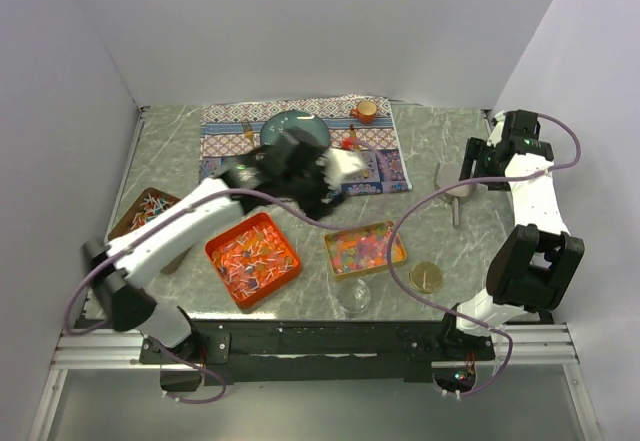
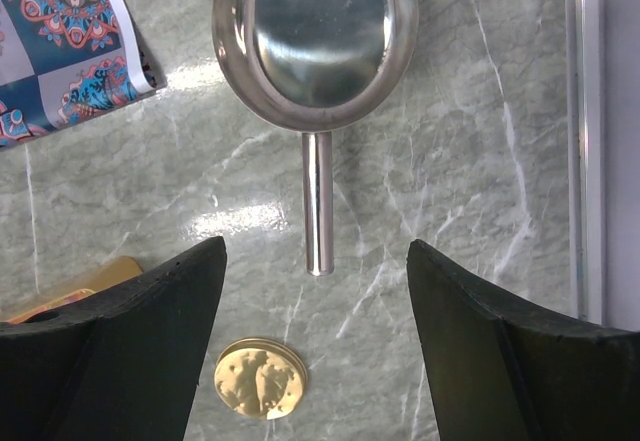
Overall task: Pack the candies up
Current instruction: Move the storage box to the center of the board.
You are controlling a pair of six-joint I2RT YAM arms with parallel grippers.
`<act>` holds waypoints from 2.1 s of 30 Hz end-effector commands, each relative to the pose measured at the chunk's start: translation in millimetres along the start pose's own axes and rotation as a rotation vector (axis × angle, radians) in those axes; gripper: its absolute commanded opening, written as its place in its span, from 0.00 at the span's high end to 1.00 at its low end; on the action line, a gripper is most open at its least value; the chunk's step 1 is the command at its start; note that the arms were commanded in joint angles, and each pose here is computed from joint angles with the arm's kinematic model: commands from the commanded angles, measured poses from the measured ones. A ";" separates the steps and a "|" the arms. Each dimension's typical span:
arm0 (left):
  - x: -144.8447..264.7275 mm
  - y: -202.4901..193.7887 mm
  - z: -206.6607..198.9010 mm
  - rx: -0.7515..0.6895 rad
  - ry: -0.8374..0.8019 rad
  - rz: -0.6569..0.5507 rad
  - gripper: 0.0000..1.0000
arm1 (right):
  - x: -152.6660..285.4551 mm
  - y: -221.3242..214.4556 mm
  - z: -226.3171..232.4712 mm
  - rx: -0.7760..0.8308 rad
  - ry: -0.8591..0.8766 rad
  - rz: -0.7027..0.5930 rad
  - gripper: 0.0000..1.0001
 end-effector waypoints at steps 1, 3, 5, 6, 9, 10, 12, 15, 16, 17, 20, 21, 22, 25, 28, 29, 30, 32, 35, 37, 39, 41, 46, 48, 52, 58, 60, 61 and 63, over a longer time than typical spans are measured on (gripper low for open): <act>8.0 -72.4 27.4 0.178 0.088 0.189 0.27 | 15.1 6.7 -0.6 -0.010 -0.001 -0.061 0.20; 15.6 -91.1 33.0 0.157 0.079 0.220 0.36 | 13.3 4.2 -0.7 -0.009 -0.004 -0.059 0.19; 9.1 -119.0 29.7 0.121 0.051 0.303 0.59 | 11.4 2.7 -0.8 -0.010 -0.005 -0.059 0.19; 7.0 -128.2 29.0 0.118 0.049 0.323 0.71 | 10.3 2.4 -1.1 -0.010 -0.009 -0.060 0.19; -10.8 -168.4 27.0 0.129 0.030 0.416 0.99 | 5.3 0.0 -1.0 -0.011 -0.004 -0.049 0.18; -18.1 -179.6 26.9 0.128 0.031 0.439 0.99 | 5.6 0.6 -1.6 -0.012 -0.005 -0.052 0.18; -31.7 -189.1 31.2 0.133 0.028 0.464 0.99 | 5.6 1.3 -1.5 -0.009 -0.008 -0.053 0.18; -51.7 -185.1 38.2 0.127 0.019 0.438 0.99 | 7.7 1.0 -2.0 -0.003 -0.014 -0.055 0.18; -55.9 -182.1 40.0 0.126 0.022 0.426 0.99 | 7.4 0.7 -1.7 0.000 -0.015 -0.053 0.18; -64.5 -179.7 42.8 0.122 0.016 0.409 0.99 | 8.4 -0.5 -2.1 0.001 -0.017 -0.051 0.18; -85.2 -167.5 49.9 0.099 0.010 0.360 0.99 | 8.8 -4.4 -2.1 0.006 -0.022 -0.054 0.18; -91.2 -159.0 52.7 0.083 0.013 0.341 0.99 | 8.4 -7.1 -1.4 0.007 -0.023 -0.052 0.18; -96.8 -154.3 54.7 0.070 0.013 0.334 0.99 | 9.4 -7.9 -1.7 0.008 -0.024 -0.055 0.18; -117.1 -138.1 64.0 0.053 0.007 0.302 0.99 | 10.4 -10.8 -1.6 0.011 -0.027 -0.056 0.17; -132.3 -123.8 68.8 0.053 -0.009 0.285 0.99 | 11.1 -11.9 -2.6 0.017 -0.035 -0.058 0.17; -139.0 -123.6 68.5 0.056 -0.016 0.291 0.99 | 10.9 -12.5 -2.8 0.019 -0.036 -0.058 0.17; -141.9 -113.2 71.9 0.052 -0.002 0.260 0.99 | 10.5 -12.4 -2.8 0.019 -0.037 -0.060 0.17; -151.4 -109.7 73.8 0.093 0.011 0.256 0.99 | 10.2 -12.7 -3.3 0.018 -0.038 -0.060 0.17; -160.1 -89.0 85.4 0.199 0.070 0.229 0.99 | 9.9 -12.5 -4.1 0.017 -0.037 -0.063 0.16; -161.7 -86.0 88.0 0.286 0.071 0.232 0.99 | 8.9 -12.6 -3.7 0.018 -0.035 -0.060 0.16; -162.4 -81.5 87.7 0.325 0.066 0.219 0.99 | 7.4 -14.0 -4.2 0.018 -0.036 -0.057 0.16; -152.0 -66.0 87.4 0.329 0.058 0.172 0.99 | 7.1 -14.4 -4.1 0.019 -0.034 -0.056 0.16; -83.0 -11.6 87.3 0.268 0.034 0.059 0.87 | 7.0 -14.5 -5.1 0.021 -0.034 -0.051 0.16; -54.5 -12.9 76.1 0.220 -0.099 0.094 0.71 | 5.7 -13.9 -5.1 0.021 -0.030 -0.049 0.16; 10.8 -36.9 87.6 0.306 0.021 0.083 0.38 | 4.7 -9.5 -5.7 0.019 -0.025 -0.057 0.16; 76.0 -143.9 170.3 0.681 0.457 0.259 0.25 | 9.6 -0.8 -6.3 0.029 -0.024 -0.082 0.15; 88.9 -166.9 184.8 0.688 0.491 0.324 0.28 | 9.8 -0.6 -6.6 0.032 -0.026 -0.080 0.15; 95.8 -185.1 190.2 0.716 0.509 0.357 0.30 | 8.6 -1.3 -6.6 0.031 -0.025 -0.074 0.15; 96.8 -199.4 189.6 0.659 0.492 0.391 0.32 | 7.4 -2.7 -6.6 0.034 -0.023 -0.070 0.15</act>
Point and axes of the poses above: each gripper's point midway between its finger pads, its own x axis back along the fingers, its own z axis along the line the jaws close on, y = z × x, the point moved 10 cm from there along x, back along the fingers, and after that the axes turned 7 degrees about x, right-handed, at the moved point
